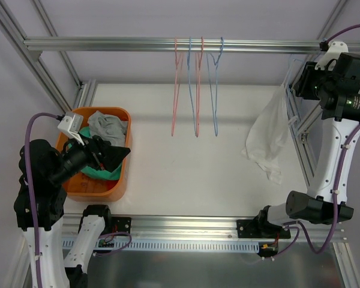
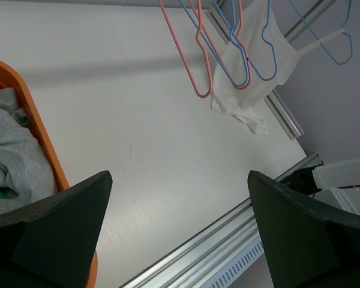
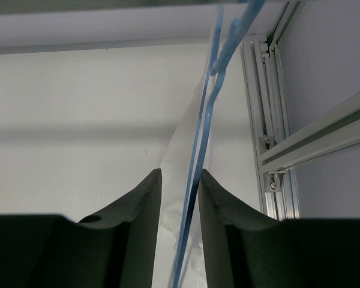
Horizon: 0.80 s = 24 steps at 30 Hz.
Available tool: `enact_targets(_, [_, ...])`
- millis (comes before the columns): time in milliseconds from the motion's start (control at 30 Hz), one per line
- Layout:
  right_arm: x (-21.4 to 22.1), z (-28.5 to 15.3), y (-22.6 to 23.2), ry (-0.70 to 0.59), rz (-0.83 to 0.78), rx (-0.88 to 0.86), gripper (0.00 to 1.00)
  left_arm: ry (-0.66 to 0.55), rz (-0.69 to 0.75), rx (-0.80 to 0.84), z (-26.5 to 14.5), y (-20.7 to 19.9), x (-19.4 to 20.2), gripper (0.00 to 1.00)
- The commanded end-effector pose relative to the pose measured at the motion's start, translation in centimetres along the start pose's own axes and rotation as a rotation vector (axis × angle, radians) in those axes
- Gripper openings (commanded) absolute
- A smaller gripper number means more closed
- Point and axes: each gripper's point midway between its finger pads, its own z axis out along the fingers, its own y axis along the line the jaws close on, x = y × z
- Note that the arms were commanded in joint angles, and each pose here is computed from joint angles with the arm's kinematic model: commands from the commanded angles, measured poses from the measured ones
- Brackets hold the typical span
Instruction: Remove the tank top from the hanger
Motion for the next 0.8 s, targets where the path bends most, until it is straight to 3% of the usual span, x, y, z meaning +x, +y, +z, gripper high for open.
enact_targets(0, [-0.8,-0.7,0.1,-0.044,-0.022,0.03,0.33,0.021,0.028,0.043,0.4,-0.4,0.2,0.99])
enact_targets(133, [-0.7,-0.7,-0.4,-0.033,-0.045,0.072,0.19,0.031,0.023,0.047,0.5,-0.3,0.5,0.99])
enact_targets(200, [-0.8,-0.8,-0.3,-0.038,-0.053,0.076,0.17,0.034,0.022,0.043,0.7,-0.1,0.5,0.99])
enact_targets(333, [-1.5,-0.9,0.5,-0.055,-0.062,0.054,0.02,0.047,0.014,0.05,1.0,-0.1,0.4,0.99])
enact_targets(633, [-3.9,-2.2,2.8,-0.162,-0.059,-0.046,0.0,0.071,0.029,0.106,3.1,-1.4,-3.6,0.99])
enact_targets(767, [-4.4,-3.0,3.5,-0.203,-0.062,-0.076,0.0,0.077,0.085,0.18,4.4,-4.3,-5.6,0.99])
